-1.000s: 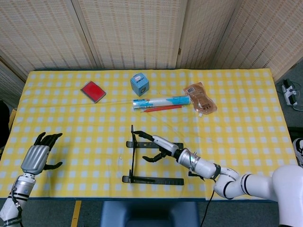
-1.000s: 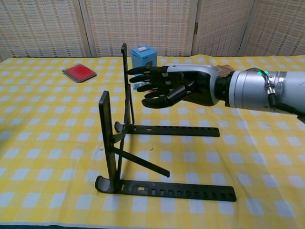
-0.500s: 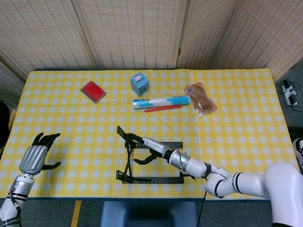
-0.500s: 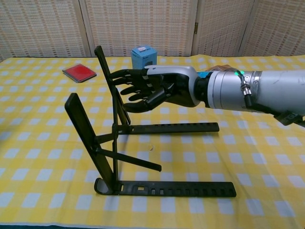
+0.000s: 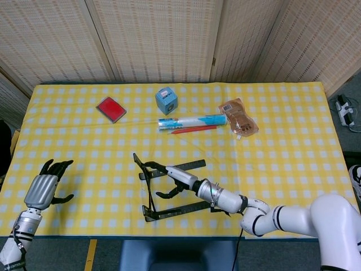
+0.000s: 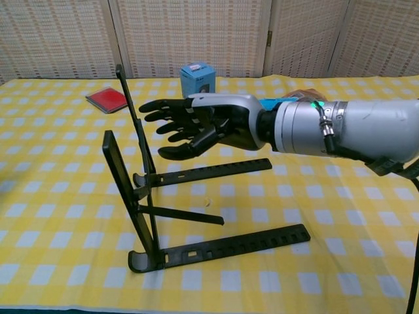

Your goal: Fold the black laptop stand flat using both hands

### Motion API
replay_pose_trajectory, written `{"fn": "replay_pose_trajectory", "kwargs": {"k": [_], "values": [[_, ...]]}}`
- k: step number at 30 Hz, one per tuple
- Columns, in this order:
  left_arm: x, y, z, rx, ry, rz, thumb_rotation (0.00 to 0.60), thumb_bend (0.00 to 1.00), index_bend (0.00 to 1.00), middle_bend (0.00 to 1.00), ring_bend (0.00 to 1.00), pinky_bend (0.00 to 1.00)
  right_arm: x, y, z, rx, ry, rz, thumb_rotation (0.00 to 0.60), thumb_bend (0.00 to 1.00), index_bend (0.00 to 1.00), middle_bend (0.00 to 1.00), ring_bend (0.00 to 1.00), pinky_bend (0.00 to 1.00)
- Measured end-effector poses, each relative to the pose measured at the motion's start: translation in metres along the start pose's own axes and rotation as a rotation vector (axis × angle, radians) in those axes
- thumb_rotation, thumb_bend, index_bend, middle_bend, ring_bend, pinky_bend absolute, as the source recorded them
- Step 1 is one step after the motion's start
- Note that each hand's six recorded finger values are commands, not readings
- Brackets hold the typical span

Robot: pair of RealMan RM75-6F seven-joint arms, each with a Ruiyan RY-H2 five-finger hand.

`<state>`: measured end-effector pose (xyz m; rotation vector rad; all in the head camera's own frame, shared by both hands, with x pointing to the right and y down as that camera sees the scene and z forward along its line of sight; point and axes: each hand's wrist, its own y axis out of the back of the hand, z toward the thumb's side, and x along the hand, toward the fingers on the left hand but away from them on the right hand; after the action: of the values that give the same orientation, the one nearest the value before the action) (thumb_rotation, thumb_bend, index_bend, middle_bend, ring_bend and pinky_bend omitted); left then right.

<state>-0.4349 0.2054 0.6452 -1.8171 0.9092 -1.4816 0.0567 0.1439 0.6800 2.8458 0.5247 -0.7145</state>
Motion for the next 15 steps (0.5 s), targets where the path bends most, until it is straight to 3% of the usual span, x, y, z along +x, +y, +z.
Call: {"fn": "replay_pose_trajectory", "kwargs": {"k": [9,15], "values": [[0.000,-0.001,-0.001,-0.007,0.001,0.001,0.600,0.19,0.14,0.19,0.18,0.07,0.034,0.015,-0.017,0.017,-0.029,-0.040,0.600,0.43,0.00,0.00,0.02,0.00],[-0.001,-0.001,-0.003,-0.009,0.002,0.001,0.600,0.19,0.14,0.19,0.18,0.07,0.067,0.013,-0.028,0.108,-0.070,-0.016,0.600,0.43,0.00,0.03,0.07,0.00]]}}
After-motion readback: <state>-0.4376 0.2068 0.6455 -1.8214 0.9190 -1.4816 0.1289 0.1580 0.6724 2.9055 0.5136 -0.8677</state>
